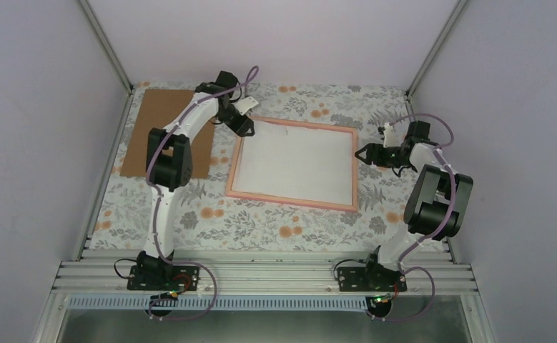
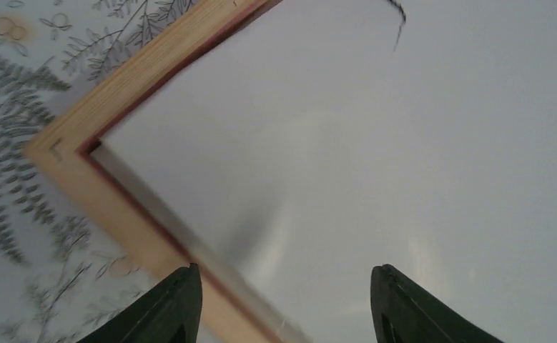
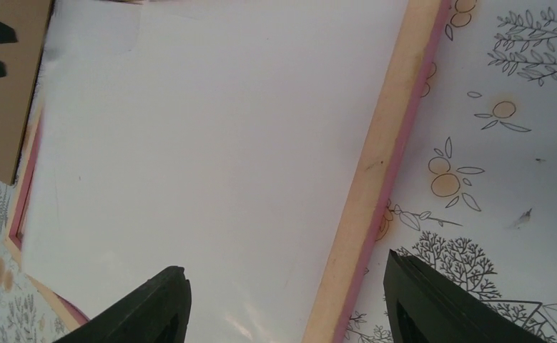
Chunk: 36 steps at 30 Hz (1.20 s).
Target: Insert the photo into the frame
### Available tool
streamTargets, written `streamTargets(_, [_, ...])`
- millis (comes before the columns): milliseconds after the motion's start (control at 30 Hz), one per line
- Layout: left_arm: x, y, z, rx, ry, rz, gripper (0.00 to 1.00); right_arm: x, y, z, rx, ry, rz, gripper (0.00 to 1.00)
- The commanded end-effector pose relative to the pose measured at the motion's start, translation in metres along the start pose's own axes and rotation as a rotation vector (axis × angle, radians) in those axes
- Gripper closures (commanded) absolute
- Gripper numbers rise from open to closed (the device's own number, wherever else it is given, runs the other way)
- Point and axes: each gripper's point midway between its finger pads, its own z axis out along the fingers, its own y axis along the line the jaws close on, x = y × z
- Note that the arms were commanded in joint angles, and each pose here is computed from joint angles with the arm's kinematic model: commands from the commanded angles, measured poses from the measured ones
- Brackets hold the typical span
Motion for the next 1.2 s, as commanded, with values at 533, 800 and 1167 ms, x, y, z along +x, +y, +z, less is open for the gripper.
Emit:
streamTargets(533, [0.045, -0.040, -0.026, -0.260, -0.066, 0.270, 0.17, -0.014, 0.040, 0.031, -0.064, 0.011, -0.166, 0.33])
streamTargets(800, [0.059, 0.006, -0.086, -0.464, -0.175, 0.143, 0.00, -0.028, 0.068, 0.037, -0.053, -0.012, -0.326, 0.25])
streamTargets(1167, [0.116, 0.030, -0.099, -0.407, -0.144, -0.057, 0.00, -0.039, 0.131, 0.077, -0.109, -0.007, -0.523, 0.15])
